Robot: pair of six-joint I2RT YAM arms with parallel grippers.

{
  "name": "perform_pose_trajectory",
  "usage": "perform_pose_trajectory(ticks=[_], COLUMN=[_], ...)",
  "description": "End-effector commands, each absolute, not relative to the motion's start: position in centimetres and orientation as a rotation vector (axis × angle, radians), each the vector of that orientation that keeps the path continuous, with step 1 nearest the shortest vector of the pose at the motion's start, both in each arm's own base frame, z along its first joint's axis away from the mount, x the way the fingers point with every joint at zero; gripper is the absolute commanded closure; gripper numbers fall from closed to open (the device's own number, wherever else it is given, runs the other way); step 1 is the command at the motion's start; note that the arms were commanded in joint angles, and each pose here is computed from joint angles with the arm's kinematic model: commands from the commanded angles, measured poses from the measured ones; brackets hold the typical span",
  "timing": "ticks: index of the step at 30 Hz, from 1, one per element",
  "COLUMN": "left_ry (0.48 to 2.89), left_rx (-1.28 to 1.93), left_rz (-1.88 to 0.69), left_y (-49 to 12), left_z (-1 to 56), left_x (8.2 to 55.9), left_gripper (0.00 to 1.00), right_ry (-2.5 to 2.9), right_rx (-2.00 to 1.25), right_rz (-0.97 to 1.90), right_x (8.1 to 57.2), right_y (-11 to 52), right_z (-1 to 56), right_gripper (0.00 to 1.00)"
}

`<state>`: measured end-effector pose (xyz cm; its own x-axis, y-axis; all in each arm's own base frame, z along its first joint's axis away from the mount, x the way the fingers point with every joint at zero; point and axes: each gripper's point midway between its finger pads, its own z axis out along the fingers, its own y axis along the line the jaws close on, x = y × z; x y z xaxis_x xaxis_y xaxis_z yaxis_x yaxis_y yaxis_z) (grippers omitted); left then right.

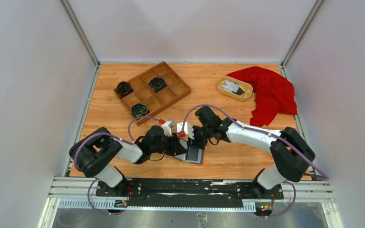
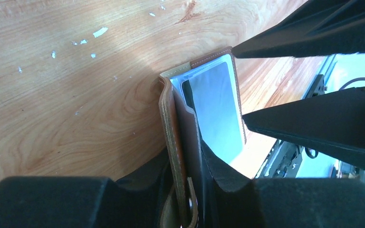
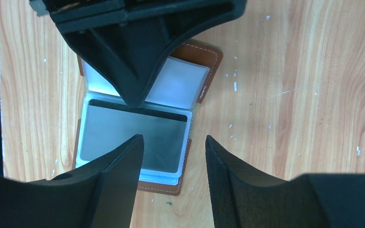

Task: Put the credit cards into the card holder
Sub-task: Open the card holder at the center of the board.

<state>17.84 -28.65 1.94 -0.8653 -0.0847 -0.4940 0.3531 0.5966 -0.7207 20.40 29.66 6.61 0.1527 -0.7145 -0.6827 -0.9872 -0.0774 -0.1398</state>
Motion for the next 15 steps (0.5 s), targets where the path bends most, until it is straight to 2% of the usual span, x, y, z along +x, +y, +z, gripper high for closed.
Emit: perform_pose_trajectory(ticks=[1, 8, 11, 15], left_ry=[2.481, 2.475, 2.458, 2.399], left_rx=[0.19, 0.122, 0.076, -0.038], left_rz=[-1.107, -1.081, -1.075, -1.11], left_y=[-27.1, -26.6, -26.5, -26.4], left_z=[-1.1, -1.1, -0.8, 0.1], left_x=[16.5, 16.9, 17.3, 17.9], left_gripper=[0.74, 0.8, 0.83, 0.95], right_ry=[1.693, 2.062, 2.16, 2.202], right_rx=[-1.701, -1.397, -1.284, -1.169], right_rz=[0.75, 1.199, 1.286, 1.437], right_x=[21.6, 21.6, 21.9, 22.0], right_y=[30.5, 28.4, 27.9, 27.7], right_z=[9.2, 9.4, 9.2, 10.1], right_gripper=[0.45, 0.36, 0.36, 0.36])
